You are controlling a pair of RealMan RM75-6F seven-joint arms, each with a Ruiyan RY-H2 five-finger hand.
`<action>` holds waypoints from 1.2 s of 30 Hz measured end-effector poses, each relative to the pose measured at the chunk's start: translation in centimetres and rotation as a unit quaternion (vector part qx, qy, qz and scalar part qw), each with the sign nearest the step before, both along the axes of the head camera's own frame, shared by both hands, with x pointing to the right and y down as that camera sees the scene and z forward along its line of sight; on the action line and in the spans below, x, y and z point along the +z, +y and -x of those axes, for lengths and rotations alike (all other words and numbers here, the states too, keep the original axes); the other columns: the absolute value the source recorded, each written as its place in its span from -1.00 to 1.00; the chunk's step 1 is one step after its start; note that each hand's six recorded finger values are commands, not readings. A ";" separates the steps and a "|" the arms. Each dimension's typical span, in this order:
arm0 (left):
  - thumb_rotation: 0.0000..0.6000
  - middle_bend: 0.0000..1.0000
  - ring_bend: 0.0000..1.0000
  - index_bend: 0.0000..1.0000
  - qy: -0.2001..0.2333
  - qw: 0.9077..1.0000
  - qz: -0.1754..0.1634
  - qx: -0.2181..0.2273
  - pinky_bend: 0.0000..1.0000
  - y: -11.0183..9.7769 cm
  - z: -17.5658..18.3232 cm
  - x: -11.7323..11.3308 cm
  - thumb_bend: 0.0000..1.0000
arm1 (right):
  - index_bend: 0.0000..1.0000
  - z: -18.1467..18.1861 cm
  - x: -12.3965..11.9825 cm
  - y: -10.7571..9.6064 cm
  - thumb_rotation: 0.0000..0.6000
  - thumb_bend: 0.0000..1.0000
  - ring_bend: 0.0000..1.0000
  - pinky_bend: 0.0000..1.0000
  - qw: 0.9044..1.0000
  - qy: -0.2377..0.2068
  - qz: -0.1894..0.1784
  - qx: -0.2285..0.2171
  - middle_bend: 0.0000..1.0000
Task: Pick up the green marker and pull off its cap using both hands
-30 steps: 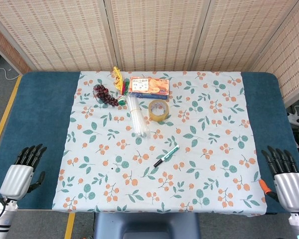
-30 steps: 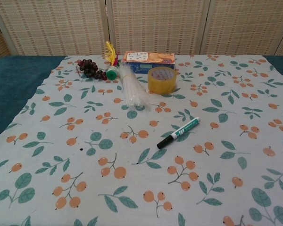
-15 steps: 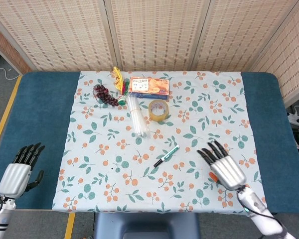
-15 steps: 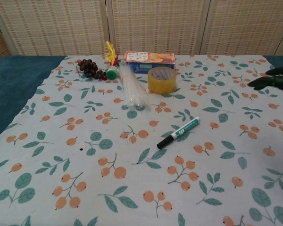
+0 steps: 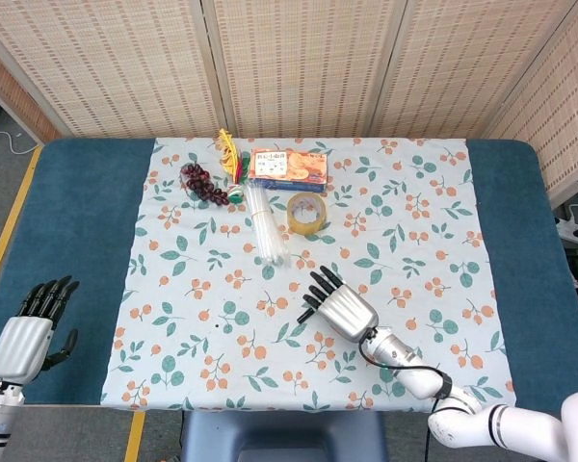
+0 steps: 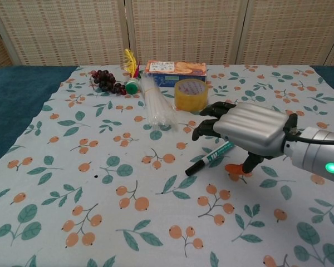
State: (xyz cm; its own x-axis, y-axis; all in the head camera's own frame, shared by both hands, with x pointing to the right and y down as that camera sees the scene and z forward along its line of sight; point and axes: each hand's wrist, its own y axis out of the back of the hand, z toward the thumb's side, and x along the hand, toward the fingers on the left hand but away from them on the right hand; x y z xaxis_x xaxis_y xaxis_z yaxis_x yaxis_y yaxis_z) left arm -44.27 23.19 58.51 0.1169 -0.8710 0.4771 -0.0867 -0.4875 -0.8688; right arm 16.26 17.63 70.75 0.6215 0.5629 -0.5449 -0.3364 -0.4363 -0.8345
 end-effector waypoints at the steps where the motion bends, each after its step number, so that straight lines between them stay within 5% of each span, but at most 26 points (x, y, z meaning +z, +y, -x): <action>1: 1.00 -1.00 -1.00 -1.00 0.001 1.000 0.000 0.000 -0.84 0.0 0.0 0.0 -0.04 | -0.53 0.1 0.3 -0.1 1.00 -0.57 -1.00 -1.00 1.000 0.004 -0.002 -0.001 -0.59; 24: 1.00 -1.00 -1.00 -1.00 0.000 1.000 0.003 -0.005 -0.84 -0.3 0.3 0.3 -0.03 | -0.15 0.5 4.0 -1.6 1.00 -0.47 -1.00 -1.00 0.999 0.042 -0.011 0.014 -0.35; 36: 1.00 -1.00 -1.00 -1.00 -0.001 1.000 0.004 -0.007 -0.84 -0.4 0.3 0.3 -0.03 | 0.15 0.5 4.6 -1.5 1.00 -0.45 -0.77 -1.00 0.999 0.043 -0.023 0.016 -0.13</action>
